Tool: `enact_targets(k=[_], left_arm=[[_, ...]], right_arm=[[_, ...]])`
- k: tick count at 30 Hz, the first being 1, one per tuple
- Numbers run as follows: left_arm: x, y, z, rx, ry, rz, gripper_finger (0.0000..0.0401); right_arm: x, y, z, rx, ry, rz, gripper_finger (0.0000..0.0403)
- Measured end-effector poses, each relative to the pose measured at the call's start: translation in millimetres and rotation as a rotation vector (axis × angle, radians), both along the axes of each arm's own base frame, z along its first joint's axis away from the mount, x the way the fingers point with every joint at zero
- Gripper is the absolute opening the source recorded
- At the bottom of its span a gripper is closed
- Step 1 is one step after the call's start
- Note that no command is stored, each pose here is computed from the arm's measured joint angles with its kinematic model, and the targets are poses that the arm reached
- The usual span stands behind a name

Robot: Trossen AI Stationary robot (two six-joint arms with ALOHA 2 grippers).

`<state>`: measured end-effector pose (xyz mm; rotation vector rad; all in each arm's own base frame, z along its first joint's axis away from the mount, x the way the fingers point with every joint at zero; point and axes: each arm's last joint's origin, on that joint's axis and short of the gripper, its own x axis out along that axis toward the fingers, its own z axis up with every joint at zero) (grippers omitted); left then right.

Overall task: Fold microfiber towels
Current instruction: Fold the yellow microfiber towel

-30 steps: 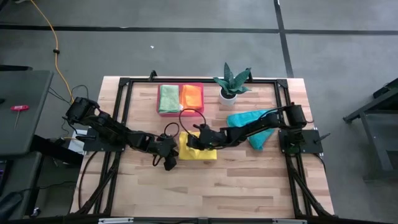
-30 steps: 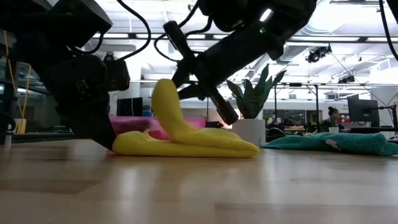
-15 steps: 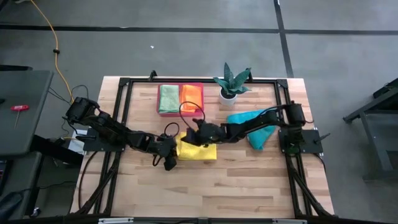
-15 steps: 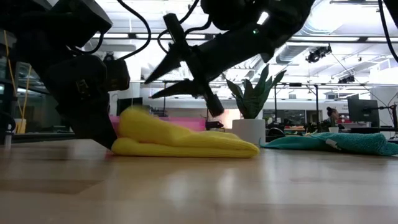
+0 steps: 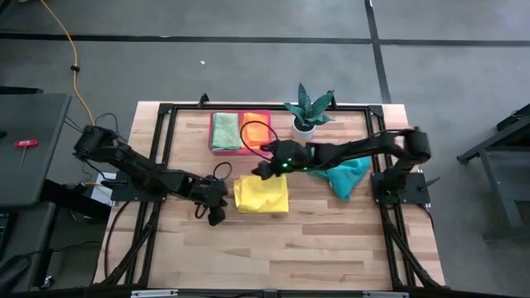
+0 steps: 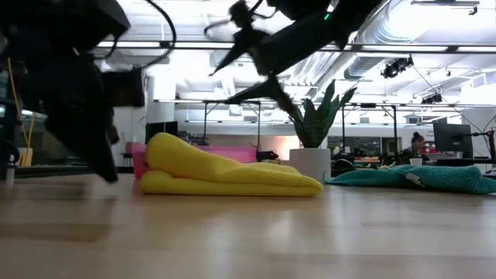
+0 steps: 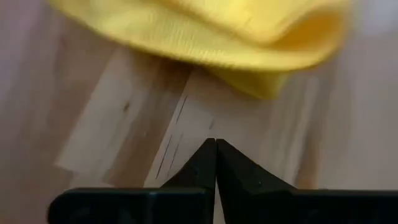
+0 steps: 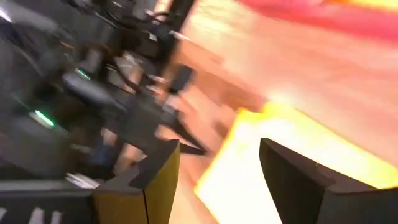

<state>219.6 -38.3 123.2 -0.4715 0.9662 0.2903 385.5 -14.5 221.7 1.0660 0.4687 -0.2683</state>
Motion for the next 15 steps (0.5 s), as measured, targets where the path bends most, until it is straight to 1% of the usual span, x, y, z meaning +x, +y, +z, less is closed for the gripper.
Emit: enact_targets(k=[4,8,12,15], left_arm=[[-13,3,27,0.020,-0.068,-0.006,0.0000],[-22,7,58,0.062,-0.244,0.044,0.0000],[-28,12,81,0.144,-0.407,0.095,0.0000],[-27,18,86,0.184,-0.445,0.121,0.0000]], right_arm=[[-25,0,19,-0.140,0.123,0.055,0.0213],[-51,8,31,-0.219,0.258,0.094,0.0213],[-70,20,32,-0.300,0.394,0.153,0.0213],[-75,30,26,-0.355,0.466,0.239,0.0210]])
